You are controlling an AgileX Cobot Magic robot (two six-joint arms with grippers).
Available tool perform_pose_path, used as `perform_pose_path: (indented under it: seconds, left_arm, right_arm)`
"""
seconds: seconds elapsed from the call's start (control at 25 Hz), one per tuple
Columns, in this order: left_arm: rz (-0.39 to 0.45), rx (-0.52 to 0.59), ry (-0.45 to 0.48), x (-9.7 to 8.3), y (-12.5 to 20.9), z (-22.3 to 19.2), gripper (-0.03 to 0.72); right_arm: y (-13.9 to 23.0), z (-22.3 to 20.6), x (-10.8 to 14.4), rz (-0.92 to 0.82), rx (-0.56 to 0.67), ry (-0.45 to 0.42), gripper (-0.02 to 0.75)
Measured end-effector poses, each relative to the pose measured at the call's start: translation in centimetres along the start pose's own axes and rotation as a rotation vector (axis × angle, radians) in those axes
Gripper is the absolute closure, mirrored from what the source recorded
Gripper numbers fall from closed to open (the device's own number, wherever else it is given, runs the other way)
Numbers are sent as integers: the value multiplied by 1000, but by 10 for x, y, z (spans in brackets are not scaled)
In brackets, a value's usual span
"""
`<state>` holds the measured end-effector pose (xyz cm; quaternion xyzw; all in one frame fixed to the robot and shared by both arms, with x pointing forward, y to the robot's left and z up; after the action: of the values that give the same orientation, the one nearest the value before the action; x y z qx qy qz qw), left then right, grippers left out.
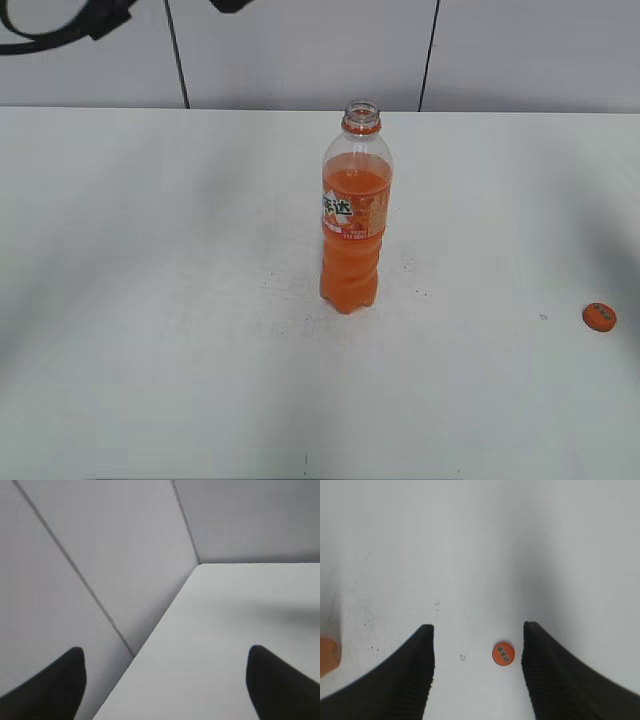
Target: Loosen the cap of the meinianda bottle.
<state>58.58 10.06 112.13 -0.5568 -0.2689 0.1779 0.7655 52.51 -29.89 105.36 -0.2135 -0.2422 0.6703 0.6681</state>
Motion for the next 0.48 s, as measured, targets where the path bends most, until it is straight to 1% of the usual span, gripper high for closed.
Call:
perform_pose_path:
  seconds: [0.08,0.16,0.2,0.28,0.4,0.48]
  left_arm:
    - [69,38,-108,11,0,7,97]
    - [168,65,-245,25,9,10,97]
    - [195,83,-300,30,17,12,97]
    - [231,125,-394,38,35,16,97]
    - [258,193,-528,49,64,26,97]
    - [275,231,-592,56,80,33,97]
  right_arm:
    - [1,4,0,1,3,-1,317]
    - [4,8,1,1,16,-3,317]
    - [5,9,1,3,26,-4,317]
    - [10,11,1,23,66,-8,317]
    - [18,14,2,45,123,-15,317]
    - [22,16,3,51,151,-18,317]
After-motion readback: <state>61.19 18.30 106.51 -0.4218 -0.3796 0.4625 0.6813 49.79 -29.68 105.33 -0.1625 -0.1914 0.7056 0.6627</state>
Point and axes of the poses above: a point on each arm's last joint axis where the gripper is mounted, z pointing back along that axis away from the gripper, x along the wrist's bending axis when the last joint is at zero, y = z × x, the point moved 3 cm from there along -z, pointing out along that axis toward the gripper, and after that the axes turned 7 degrees about z, right-handed, at the moved point
